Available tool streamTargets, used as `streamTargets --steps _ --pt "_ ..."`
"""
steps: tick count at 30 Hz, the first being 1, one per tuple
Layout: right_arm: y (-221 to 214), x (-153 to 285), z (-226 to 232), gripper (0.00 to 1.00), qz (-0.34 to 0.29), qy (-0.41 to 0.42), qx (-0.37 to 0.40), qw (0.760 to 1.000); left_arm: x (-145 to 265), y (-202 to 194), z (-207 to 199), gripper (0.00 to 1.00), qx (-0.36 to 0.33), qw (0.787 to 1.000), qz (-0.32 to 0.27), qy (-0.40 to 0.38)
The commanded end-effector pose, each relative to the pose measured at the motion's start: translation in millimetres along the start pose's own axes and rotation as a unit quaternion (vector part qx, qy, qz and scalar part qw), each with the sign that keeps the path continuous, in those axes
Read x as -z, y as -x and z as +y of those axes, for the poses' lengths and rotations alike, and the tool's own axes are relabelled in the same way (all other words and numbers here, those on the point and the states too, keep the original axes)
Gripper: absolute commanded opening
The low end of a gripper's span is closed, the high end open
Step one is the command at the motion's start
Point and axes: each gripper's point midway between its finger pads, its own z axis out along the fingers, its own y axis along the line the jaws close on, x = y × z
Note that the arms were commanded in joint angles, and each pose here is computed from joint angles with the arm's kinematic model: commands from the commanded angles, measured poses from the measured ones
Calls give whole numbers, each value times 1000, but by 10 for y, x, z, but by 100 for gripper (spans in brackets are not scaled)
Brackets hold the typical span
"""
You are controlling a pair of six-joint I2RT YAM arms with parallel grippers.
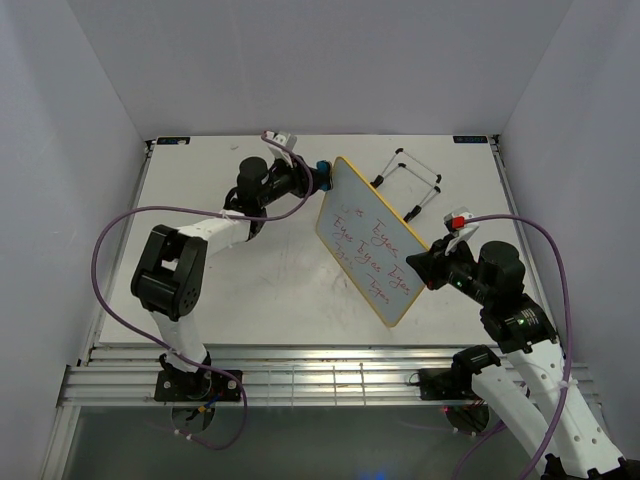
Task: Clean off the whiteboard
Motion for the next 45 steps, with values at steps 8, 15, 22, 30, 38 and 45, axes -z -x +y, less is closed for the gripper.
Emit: streamTargets --steps 8,15,22,30,38,45 --pt "210 69 588 8 -17 152 -13 988 -26 -288 -1317 0 -37 990 -15 -133" --pt "397 93 657 8 -32 165 -11 986 18 -638 -1806 0 -26 985 4 -172" --pt "354 131 679 8 -25 171 -4 985 75 -689 -1129 0 -6 996 11 -93" --pt "392 224 807 8 -28 203 -4 979 28 -655 -430 0 -6 998 3 -58" --pt "441 277 883 8 -30 220 -8 975 -127 -647 -247 0 -19 999 -1 -48" --pt "306 166 836 8 -11 221 -17 975 -103 -413 -878 0 -32 992 -23 -119"
